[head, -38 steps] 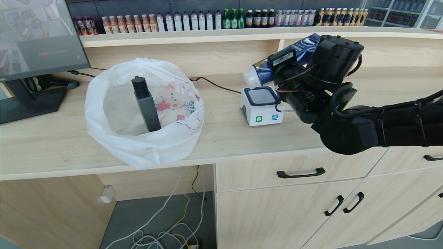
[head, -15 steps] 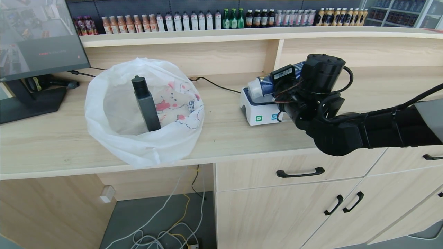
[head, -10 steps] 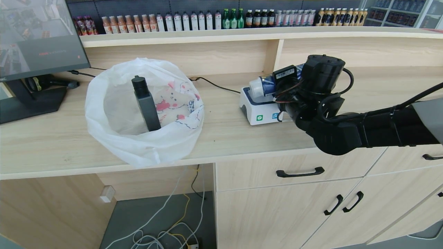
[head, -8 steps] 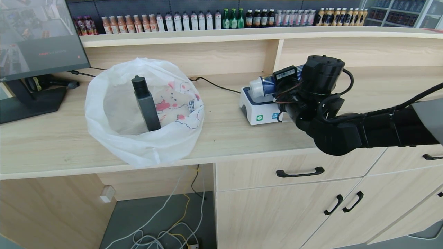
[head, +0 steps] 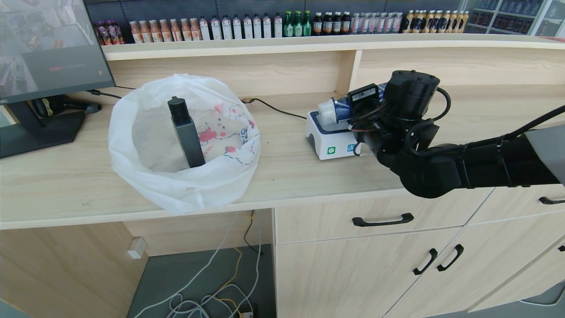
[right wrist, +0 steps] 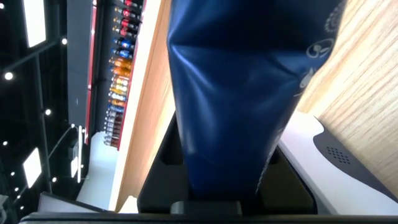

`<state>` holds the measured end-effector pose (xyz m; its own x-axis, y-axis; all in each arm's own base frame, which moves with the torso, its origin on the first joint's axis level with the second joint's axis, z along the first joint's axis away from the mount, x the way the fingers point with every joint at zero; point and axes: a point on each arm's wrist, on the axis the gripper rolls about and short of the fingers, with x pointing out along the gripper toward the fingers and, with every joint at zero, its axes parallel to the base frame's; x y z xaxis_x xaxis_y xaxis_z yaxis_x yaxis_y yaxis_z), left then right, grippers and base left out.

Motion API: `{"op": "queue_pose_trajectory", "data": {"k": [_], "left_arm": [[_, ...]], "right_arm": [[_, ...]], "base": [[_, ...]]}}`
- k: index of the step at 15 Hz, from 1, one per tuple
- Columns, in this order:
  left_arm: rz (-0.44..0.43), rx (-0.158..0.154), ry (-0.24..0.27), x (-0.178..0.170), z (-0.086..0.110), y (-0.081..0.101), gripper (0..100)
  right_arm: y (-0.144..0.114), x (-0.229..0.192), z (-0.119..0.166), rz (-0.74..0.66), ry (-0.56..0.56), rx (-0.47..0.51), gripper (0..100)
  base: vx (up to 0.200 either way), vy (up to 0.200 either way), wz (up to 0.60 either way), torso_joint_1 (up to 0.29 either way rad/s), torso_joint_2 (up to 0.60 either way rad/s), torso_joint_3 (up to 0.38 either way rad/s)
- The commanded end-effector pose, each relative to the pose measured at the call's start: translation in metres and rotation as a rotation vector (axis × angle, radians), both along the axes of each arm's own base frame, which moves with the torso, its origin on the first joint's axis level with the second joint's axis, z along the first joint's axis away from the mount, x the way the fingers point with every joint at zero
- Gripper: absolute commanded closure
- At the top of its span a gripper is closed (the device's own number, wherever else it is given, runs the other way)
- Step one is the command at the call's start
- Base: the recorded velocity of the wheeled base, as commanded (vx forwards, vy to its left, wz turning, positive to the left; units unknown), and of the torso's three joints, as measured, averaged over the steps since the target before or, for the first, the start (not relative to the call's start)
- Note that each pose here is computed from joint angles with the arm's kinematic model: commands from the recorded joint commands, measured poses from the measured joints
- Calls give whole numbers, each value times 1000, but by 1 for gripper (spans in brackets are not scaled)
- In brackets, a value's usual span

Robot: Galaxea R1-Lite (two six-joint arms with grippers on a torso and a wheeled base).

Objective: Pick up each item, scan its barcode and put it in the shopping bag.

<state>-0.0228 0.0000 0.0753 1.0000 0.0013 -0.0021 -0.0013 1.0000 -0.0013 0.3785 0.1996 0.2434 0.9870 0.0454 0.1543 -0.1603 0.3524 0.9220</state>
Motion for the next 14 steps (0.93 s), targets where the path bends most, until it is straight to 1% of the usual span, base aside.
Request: {"op": "queue_pose_trajectory", "data": {"k": [1, 3, 6, 8, 9, 10, 11, 12, 14], "left_arm": [[0, 1, -1, 0, 0, 0, 0], [0, 0, -1, 0, 0, 0, 0], [0, 0, -1, 0, 0, 0, 0], [0, 0, -1, 0, 0, 0, 0], [0, 0, -1, 0, 0, 0, 0], [0, 0, -1, 0, 0, 0, 0], [0, 0, -1, 0, 0, 0, 0], [0, 0, -1, 0, 0, 0, 0], [0, 0, -1, 0, 0, 0, 0]], "right_arm": [[-1, -1, 0, -3, 2, 0, 100], [-1, -2, 0, -1, 2, 0, 100], [-3, -7, 10, -1, -18, 10, 100], [-7, -15, 24, 0, -46, 24, 100], [-8, -16, 27, 0, -51, 26, 100], [-12, -24, 39, -2, -75, 36, 100], [-12, -24, 39, -2, -75, 36, 100], [-19, -39, 52, -1, -90, 39, 100], [-23, -60, 69, 15, -97, 39, 100]], "base": [[0, 0, 0, 0, 0, 0], [0, 0, 0, 0, 0, 0], [0, 0, 0, 0, 0, 0], [0, 0, 0, 0, 0, 0], [0, 0, 0, 0, 0, 0], [0, 0, 0, 0, 0, 0], [0, 0, 0, 0, 0, 0], [0, 0, 0, 0, 0, 0], [0, 0, 0, 0, 0, 0]]}}
